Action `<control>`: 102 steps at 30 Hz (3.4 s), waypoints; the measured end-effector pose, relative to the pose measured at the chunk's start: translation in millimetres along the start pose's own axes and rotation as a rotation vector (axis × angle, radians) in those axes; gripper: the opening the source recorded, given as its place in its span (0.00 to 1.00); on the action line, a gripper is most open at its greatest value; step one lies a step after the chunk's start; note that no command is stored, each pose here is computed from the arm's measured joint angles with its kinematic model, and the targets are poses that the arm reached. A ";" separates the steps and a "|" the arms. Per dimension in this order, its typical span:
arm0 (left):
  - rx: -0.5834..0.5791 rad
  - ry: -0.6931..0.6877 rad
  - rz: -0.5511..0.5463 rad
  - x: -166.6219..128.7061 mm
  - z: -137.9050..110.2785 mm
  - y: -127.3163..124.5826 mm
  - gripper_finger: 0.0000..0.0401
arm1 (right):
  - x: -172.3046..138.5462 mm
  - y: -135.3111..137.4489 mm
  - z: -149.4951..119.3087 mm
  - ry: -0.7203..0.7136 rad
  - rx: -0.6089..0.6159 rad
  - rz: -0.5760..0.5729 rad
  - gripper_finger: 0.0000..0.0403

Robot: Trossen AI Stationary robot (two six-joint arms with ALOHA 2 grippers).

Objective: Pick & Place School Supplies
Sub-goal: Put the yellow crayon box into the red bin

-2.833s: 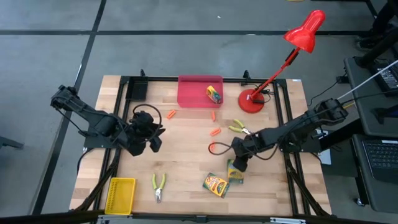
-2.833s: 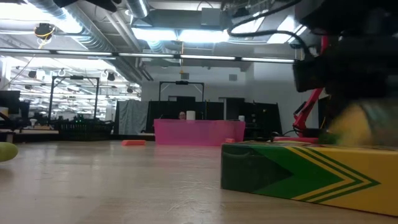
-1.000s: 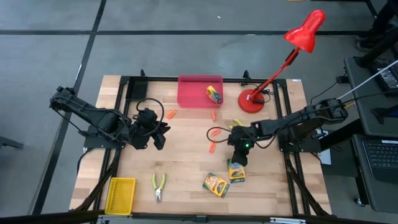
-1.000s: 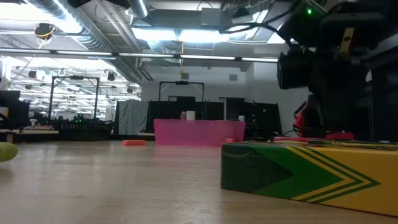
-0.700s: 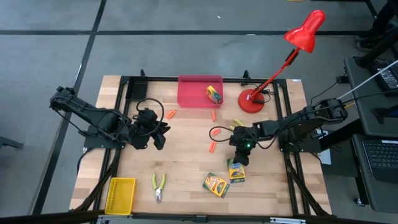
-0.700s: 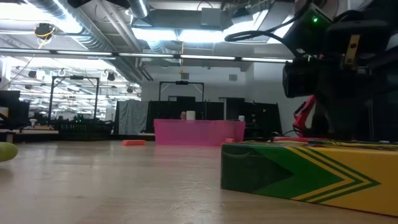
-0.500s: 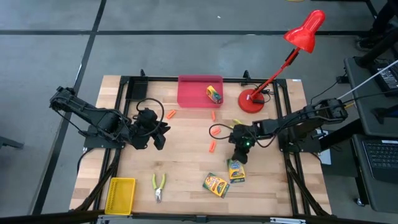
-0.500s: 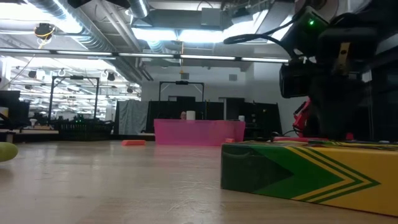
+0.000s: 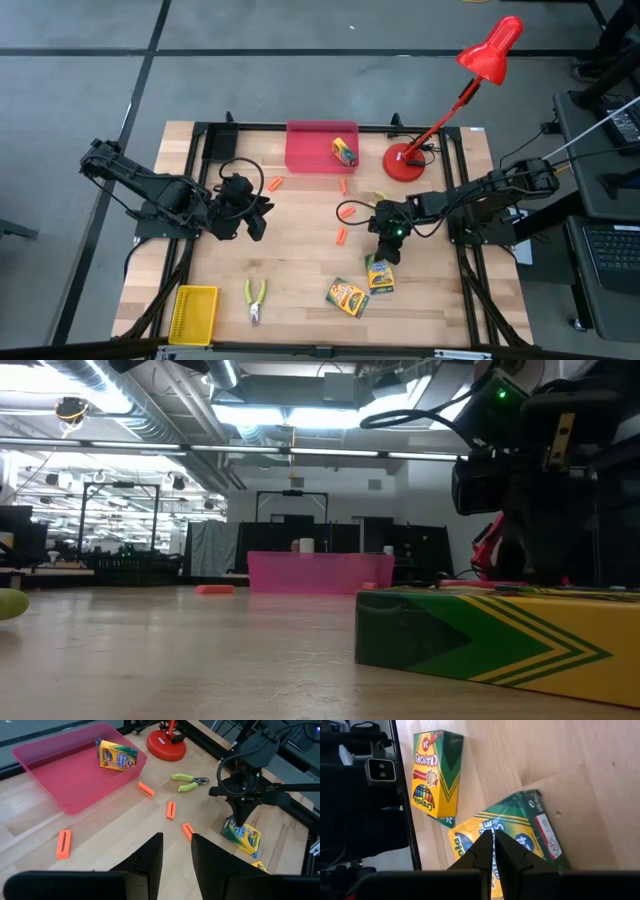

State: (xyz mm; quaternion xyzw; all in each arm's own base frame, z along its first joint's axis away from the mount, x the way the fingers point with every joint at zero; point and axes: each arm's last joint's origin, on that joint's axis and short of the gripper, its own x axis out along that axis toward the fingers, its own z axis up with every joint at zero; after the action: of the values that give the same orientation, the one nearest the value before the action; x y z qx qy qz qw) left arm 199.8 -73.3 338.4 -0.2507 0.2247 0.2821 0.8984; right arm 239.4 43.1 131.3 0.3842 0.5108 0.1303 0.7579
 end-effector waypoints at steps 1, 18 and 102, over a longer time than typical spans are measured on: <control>0.001 0.000 0.000 0.1 -0.1 0.0 0.24 | 0.5 0.6 -0.6 0.003 -0.003 0.001 0.05; 0.005 -0.001 0.001 0.1 -0.1 0.1 0.24 | 0.8 -17.4 -9.9 -0.042 0.033 -0.080 0.05; 0.004 0.142 0.143 48.5 -34.5 -19.4 0.24 | -0.6 17.1 -11.6 -0.241 0.422 -0.441 0.06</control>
State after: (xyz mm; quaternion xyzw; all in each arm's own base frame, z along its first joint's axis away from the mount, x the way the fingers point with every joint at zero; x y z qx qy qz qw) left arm 238.7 -87.9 291.6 -0.2514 0.3059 0.3266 0.8582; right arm 232.3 59.4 141.9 0.4258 0.5040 -0.1920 0.7265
